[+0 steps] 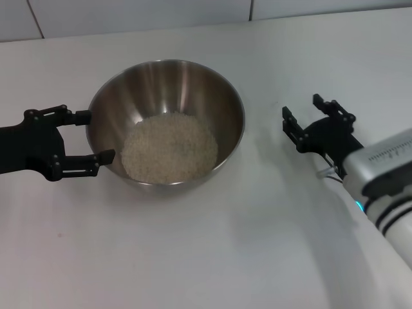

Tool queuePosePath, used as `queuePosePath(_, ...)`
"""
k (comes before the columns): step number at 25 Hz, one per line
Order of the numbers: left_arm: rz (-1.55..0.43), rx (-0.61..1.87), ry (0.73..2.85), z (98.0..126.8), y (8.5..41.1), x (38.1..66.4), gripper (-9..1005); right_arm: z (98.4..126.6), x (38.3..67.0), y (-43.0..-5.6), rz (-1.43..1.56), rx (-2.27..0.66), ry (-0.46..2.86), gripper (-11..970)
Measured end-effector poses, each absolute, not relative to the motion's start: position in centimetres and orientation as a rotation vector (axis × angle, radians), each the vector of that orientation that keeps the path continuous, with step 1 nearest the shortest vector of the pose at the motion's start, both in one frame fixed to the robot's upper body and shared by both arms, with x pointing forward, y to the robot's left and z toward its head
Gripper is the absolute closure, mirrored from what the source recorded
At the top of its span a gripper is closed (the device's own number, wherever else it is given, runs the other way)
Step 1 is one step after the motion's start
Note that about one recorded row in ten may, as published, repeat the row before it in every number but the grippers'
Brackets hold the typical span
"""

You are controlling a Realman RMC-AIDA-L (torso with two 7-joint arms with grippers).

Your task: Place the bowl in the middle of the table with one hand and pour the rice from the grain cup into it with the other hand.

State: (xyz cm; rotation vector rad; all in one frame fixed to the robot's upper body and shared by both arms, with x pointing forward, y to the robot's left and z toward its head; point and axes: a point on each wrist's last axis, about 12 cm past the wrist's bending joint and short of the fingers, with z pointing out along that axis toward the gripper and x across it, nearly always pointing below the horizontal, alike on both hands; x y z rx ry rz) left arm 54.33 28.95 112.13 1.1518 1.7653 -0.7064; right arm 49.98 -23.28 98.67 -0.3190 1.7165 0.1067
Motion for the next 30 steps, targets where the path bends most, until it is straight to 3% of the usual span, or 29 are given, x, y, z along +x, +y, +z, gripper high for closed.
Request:
queuePosePath(9,-0.702,1.145,1.773,112.0,29.2,54.1,130,100.4,44.9,-28.4,0.175,-0.027,1.481,133)
queuePosePath(13,-0.703,1.145,1.773,112.0,29.2,54.1,130,103.6,44.7,-32.2,0.359,-0.085,1.265,133)
queuePosePath(20,-0.701,1.151,1.766,112.1,29.1,54.2,130,110.4,51.1,-34.9,0.717,-0.631,1.379,133)
queuePosePath(26,-0.7,1.157,1.759,112.3,28.9,54.4,130,115.7,56.1,-31.5,0.692,-1.072,1.668,133)
queuePosePath(30,-0.7,1.157,1.759,112.4,28.9,54.5,130,117.5,58.2,-28.8,0.714,-1.222,1.84,133)
